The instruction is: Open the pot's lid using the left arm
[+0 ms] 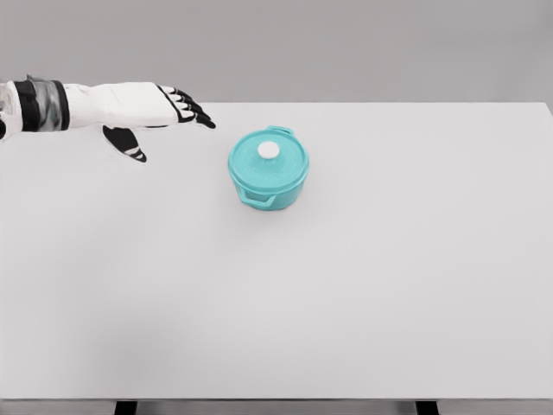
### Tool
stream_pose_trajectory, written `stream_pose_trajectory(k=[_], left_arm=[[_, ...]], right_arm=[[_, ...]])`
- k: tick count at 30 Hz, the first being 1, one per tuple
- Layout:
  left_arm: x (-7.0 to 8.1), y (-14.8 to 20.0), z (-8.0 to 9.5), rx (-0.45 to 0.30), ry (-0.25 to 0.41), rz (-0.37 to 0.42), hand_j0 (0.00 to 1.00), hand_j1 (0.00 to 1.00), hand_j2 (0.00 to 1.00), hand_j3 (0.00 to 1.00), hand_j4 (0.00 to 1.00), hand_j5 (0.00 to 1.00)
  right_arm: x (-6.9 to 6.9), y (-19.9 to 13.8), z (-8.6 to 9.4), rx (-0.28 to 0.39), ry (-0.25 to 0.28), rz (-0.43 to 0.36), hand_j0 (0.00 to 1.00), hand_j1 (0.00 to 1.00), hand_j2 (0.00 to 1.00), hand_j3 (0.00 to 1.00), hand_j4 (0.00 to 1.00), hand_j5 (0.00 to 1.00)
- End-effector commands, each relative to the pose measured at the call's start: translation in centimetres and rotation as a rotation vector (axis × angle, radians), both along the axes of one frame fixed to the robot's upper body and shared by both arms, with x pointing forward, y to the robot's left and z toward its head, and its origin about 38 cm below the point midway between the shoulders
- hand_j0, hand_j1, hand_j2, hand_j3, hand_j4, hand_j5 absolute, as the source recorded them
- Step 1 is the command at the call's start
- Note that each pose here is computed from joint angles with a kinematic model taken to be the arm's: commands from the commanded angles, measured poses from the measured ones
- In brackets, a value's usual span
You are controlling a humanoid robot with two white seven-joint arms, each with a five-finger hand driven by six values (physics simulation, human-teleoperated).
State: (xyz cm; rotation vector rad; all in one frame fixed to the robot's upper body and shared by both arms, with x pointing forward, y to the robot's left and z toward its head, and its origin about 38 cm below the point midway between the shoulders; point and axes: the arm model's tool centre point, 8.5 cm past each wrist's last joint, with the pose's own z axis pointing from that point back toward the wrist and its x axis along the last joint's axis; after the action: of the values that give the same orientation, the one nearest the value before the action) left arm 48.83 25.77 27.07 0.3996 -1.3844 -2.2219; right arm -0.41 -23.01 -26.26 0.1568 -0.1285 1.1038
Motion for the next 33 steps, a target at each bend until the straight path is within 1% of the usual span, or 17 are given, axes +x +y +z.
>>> stream_pose_trajectory(k=[1,4,5,6,7,9,10,12,14,15,16,20,21,22,24,30,33], left_arm=[[-0.2,-2.7,-1.8,0.012,0.046,-0.056,1.0,1.0,1.0,1.0,1.0,1.0],[0.6,-4.3,0.7,0.005,-0.007,-0.084,1.0,1.0,1.0,1.0,1.0,1.0],[0.6,-4.5,0.9,0.003,-0.011,-0.089,1.0,1.0,1.0,1.0,1.0,1.0],[0.9,-6.0,1.7,-0.006,-0.029,-0.113,1.0,1.0,1.0,1.0,1.0,1.0],[1.0,-6.7,1.6,-0.012,-0.028,-0.121,1.0,1.0,1.0,1.0,1.0,1.0],[2.2,-8.4,0.7,-0.017,-0.004,-0.112,1.0,1.0,1.0,1.0,1.0,1.0],[2.4,-9.4,0.8,0.002,-0.013,-0.128,1.0,1.0,1.0,1.0,1.0,1.0],[2.3,-10.2,1.1,0.0,-0.019,-0.143,1.0,1.0,1.0,1.0,1.0,1.0],[2.5,-10.2,1.2,0.008,-0.029,-0.139,1.0,1.0,1.0,1.0,1.0,1.0],[2.5,-10.4,0.5,0.037,-0.032,-0.139,1.0,1.0,1.0,1.0,1.0,1.0],[2.5,-11.4,0.0,0.027,-0.019,-0.15,1.0,1.0,1.0,1.0,1.0,1.0],[3.0,-12.2,-0.4,0.023,-0.007,-0.144,1.0,1.0,1.0,1.0,1.0,1.0],[3.2,-12.3,-0.5,0.028,-0.002,-0.138,1.0,1.0,1.0,1.0,1.0,1.0],[3.9,-12.5,-1.3,0.054,0.006,-0.116,1.0,1.0,1.0,1.0,1.0,1.0],[4.3,-12.4,-1.8,0.064,0.013,-0.101,1.0,1.0,1.0,1.0,1.0,1.0],[3.8,-15.0,-2.5,0.085,0.009,-0.146,0.98,0.98,0.98,0.98,0.98,0.98],[4.5,-15.6,-3.8,0.103,0.036,-0.12,0.95,0.95,0.95,0.95,0.95,0.95]], right_arm=[[0.0,0.0,0.0,0.0,0.0,0.0,1.0,1.0,1.0,1.0,1.0,1.0],[0.1,0.0,0.0,0.0,-0.001,0.0,1.0,1.0,1.0,1.0,1.0,1.0],[0.0,0.0,0.0,0.0,0.0,0.0,1.0,1.0,1.0,1.0,1.0,1.0],[0.0,0.0,0.0,0.0,0.0,0.0,1.0,1.0,1.0,1.0,1.0,1.0],[0.0,0.0,0.0,0.0,0.0,0.0,1.0,1.0,1.0,1.0,1.0,1.0],[0.0,0.0,0.0,0.0,0.0,0.0,1.0,1.0,1.0,1.0,1.0,1.0],[0.0,0.0,0.0,0.0,0.0,0.0,1.0,1.0,1.0,1.0,1.0,1.0],[0.0,0.0,0.0,0.0,0.0,0.0,1.0,1.0,1.0,1.0,1.0,1.0],[0.0,0.0,0.0,0.0,0.0,0.0,1.0,1.0,1.0,1.0,1.0,1.0],[0.0,0.0,0.0,0.0,0.0,0.0,1.0,1.0,1.0,1.0,1.0,1.0],[0.0,0.0,0.0,0.0,0.0,0.0,1.0,1.0,1.0,1.0,1.0,1.0],[0.0,0.0,0.0,0.0,0.0,0.0,1.0,1.0,1.0,1.0,1.0,1.0],[0.0,0.0,0.0,0.0,0.0,0.0,1.0,1.0,1.0,1.0,1.0,1.0],[0.0,0.0,0.0,0.0,0.0,0.0,1.0,1.0,1.0,1.0,1.0,1.0],[0.0,0.0,0.0,0.0,0.0,0.0,1.0,1.0,1.0,1.0,1.0,1.0],[0.0,0.0,0.0,0.0,0.0,0.0,1.0,1.0,1.0,1.0,1.0,1.0],[0.0,0.0,0.0,0.0,0.0,0.0,1.0,1.0,1.0,1.0,1.0,1.0]])
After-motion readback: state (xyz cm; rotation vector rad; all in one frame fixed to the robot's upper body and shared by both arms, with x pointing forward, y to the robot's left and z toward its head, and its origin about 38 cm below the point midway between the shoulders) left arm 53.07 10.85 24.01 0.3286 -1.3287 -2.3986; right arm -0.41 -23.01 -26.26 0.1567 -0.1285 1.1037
